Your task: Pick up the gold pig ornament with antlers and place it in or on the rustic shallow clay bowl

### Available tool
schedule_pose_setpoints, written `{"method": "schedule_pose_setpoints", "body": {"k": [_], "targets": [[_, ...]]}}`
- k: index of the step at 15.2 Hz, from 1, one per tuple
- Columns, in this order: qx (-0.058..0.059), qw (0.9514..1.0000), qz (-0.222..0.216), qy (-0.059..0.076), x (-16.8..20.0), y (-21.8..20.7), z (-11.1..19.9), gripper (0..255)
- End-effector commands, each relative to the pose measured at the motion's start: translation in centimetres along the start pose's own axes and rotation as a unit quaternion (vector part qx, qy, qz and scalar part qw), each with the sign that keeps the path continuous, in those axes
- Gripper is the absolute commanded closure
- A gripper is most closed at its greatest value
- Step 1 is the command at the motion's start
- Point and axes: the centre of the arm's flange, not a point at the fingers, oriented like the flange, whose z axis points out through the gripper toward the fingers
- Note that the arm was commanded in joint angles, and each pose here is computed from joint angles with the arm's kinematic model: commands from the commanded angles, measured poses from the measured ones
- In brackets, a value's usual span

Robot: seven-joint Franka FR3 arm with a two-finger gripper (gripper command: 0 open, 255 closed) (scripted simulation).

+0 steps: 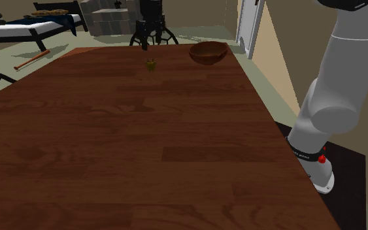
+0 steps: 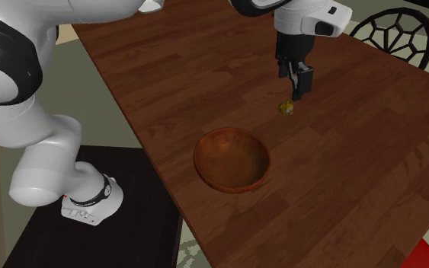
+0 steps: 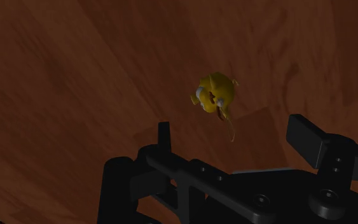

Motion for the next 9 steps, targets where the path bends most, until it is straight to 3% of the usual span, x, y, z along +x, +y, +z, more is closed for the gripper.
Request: {"method": "schedule_pose_setpoints", "body": {"k": [1, 9], "targets": [[0.002, 1.0, -0.007, 0.002, 1.2, -0.7, 0.5, 0], [0.002, 1.0, -0.007, 0.002, 1.2, -0.8, 4.5, 0]]}}
